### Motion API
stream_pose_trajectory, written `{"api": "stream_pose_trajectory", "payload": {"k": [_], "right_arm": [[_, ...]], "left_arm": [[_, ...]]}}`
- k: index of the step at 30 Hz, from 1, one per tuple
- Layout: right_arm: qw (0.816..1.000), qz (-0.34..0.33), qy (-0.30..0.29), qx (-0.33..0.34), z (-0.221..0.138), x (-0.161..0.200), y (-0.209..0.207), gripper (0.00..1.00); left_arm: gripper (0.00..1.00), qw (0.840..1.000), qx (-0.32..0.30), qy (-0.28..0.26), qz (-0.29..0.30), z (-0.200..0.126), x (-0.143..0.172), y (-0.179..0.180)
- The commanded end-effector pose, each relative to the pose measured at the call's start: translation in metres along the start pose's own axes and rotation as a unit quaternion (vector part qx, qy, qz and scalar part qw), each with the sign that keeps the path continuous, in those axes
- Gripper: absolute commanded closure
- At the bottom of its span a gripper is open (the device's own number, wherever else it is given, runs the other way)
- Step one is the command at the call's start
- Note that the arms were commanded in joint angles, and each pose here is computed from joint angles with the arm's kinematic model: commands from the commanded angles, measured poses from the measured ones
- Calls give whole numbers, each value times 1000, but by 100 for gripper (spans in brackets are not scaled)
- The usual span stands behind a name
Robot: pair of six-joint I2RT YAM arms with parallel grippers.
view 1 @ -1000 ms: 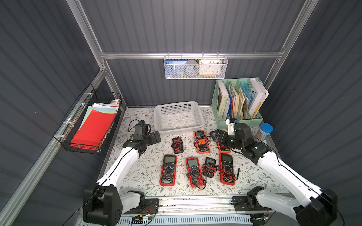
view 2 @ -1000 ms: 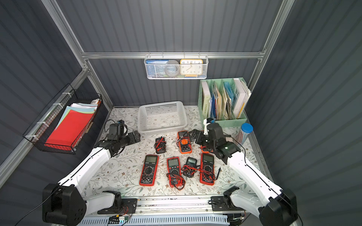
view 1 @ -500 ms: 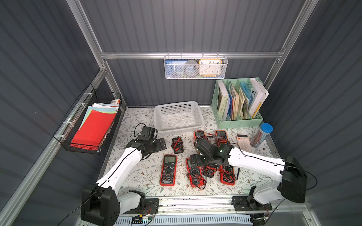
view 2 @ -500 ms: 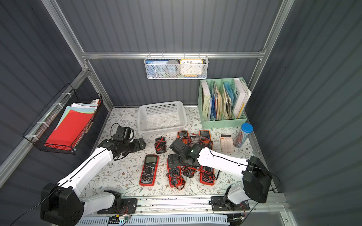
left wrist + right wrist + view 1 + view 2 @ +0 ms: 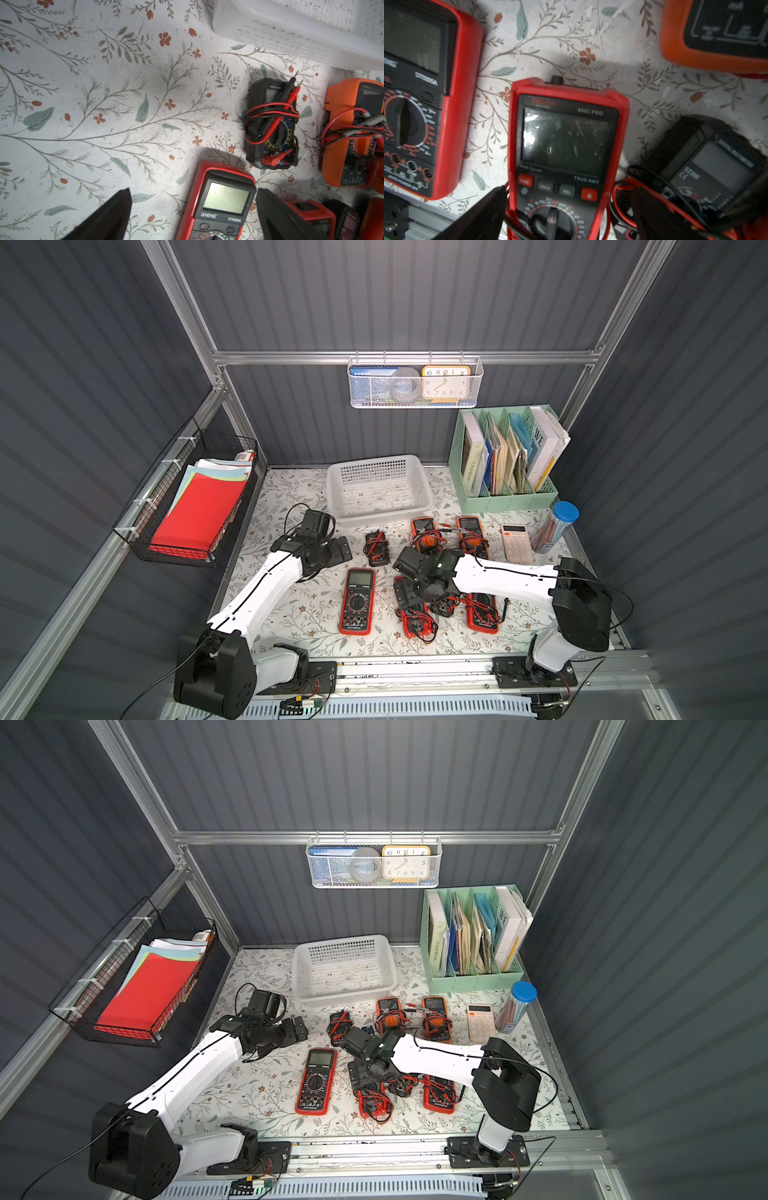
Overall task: Put the multimeter into the basket
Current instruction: Pick up the multimeter from the center of the board.
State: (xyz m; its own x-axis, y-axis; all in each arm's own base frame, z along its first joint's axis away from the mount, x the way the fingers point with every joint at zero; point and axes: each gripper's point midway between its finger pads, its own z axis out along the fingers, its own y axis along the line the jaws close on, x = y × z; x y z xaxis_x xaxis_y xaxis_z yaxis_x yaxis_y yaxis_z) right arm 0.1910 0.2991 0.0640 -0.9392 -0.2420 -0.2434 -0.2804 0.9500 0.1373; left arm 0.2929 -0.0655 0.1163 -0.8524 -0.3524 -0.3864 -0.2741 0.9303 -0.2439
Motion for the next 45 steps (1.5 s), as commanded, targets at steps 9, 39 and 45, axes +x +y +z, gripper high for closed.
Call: {"api": "stream_pose_trajectory", "payload": {"k": [9, 39, 45], "right_arm": [[1000, -11, 20, 9, 7, 8, 7, 1], [999, -33, 17, -20, -24, 7, 27, 36], [998, -33, -33, -43, -62, -14, 36, 36]], "left_arm": [[1, 1000, -12, 13, -11, 3, 7, 5], [1, 1000, 11, 12, -13, 5, 6, -3], [1, 1000, 16, 10, -16, 3, 4, -5]]}}
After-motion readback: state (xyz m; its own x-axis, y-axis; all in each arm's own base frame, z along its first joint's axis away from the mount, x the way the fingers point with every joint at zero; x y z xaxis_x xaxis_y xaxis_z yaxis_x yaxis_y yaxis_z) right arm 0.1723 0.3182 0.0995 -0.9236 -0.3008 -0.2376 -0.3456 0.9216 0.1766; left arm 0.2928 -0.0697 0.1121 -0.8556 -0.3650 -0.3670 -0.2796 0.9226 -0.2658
